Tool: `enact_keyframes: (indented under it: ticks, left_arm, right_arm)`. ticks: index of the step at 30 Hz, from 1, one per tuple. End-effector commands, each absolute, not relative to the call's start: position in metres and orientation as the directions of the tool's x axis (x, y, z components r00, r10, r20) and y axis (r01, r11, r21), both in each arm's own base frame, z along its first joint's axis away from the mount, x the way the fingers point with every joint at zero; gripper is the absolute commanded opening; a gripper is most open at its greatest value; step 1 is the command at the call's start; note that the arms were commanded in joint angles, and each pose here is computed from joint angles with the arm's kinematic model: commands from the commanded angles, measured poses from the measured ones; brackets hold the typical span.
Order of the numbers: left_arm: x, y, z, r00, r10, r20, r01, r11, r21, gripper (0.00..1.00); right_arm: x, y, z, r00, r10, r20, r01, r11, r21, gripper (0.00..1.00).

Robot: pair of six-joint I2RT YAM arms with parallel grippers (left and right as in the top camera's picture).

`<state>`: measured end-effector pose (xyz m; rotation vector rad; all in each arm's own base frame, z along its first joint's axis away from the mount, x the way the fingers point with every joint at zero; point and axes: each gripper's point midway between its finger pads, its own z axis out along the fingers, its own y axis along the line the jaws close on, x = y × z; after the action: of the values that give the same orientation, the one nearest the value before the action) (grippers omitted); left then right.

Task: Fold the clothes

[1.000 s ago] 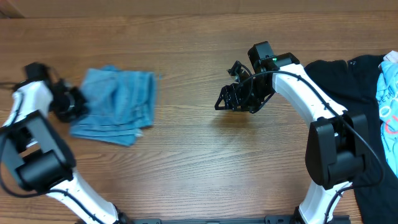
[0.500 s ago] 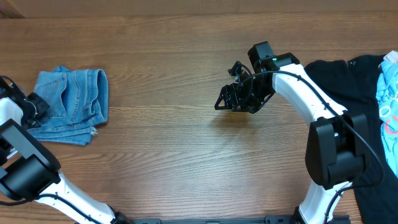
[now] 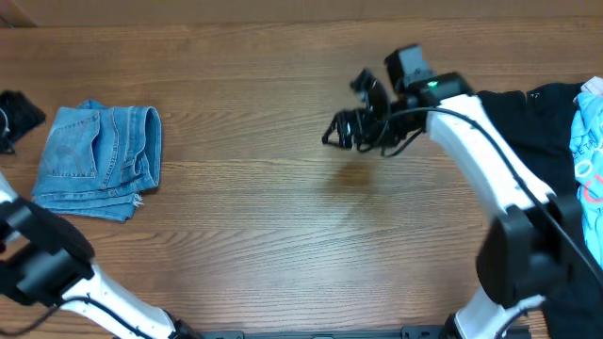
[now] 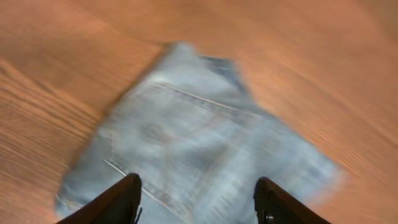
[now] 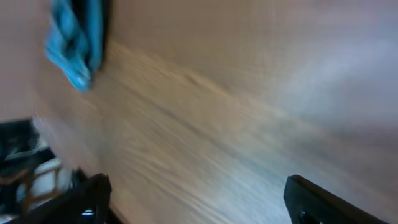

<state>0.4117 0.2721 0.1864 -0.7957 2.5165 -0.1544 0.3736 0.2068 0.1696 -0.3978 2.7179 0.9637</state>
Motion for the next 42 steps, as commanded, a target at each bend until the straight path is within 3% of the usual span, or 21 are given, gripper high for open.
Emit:
enact_keyframes:
  ticks: [1,5,7,15,23,26,29,42]
  left_arm:
    - [0.405,0.184,0.313,-0.703,-0.320,-0.635,-0.231,0.947,-0.222,0.67]
    - [0.360,0.107,0.366,-0.707,-0.228,-0.669,-0.120,0.971,-0.204,0.94]
    - [0.342,0.081,0.380,-0.708,-0.193,-0.679,-0.075,0.977,-0.200,0.99]
    - [0.267,-0.006,0.386,-0.796,-0.071,-0.601,0.078,0.973,-0.218,1.00]
    - [0.217,-0.002,0.359,-0.831,-0.111,-0.546,-0.070,0.993,-0.094,1.00]
    - [0.194,0.011,0.348,-0.806,-0.144,-0.574,-0.156,0.987,-0.028,1.00]
    - [0.177,0.013,0.335,-0.765,-0.187,-0.616,-0.194,0.979,-0.056,1.00]
    - [0.164,0.011,0.311,-0.768,-0.225,-0.599,-0.218,0.972,-0.085,1.00]
  right_arm:
    - [0.387,0.183,0.286,-0.795,-0.103,-0.597,-0.445,0.768,0.461,1.00]
    - [0.373,0.151,0.357,-0.666,-0.043,-0.745,-0.449,0.821,0.354,1.00]
    - [0.359,0.142,0.380,-0.618,-0.023,-0.785,-0.455,0.826,0.334,1.00]
    - [0.302,0.124,0.432,-0.502,0.004,-0.865,-0.475,0.834,0.280,1.00]
    - [0.287,0.122,0.423,-0.549,-0.003,-0.836,-0.459,0.837,0.299,1.00]
    - [0.283,0.121,0.417,-0.574,-0.007,-0.819,-0.450,0.838,0.308,1.00]
    - [0.281,0.121,0.412,-0.593,-0.011,-0.805,-0.443,0.839,0.315,1.00]
    - [0.280,0.121,0.412,-0.594,-0.011,-0.805,-0.443,0.840,0.315,1.00]
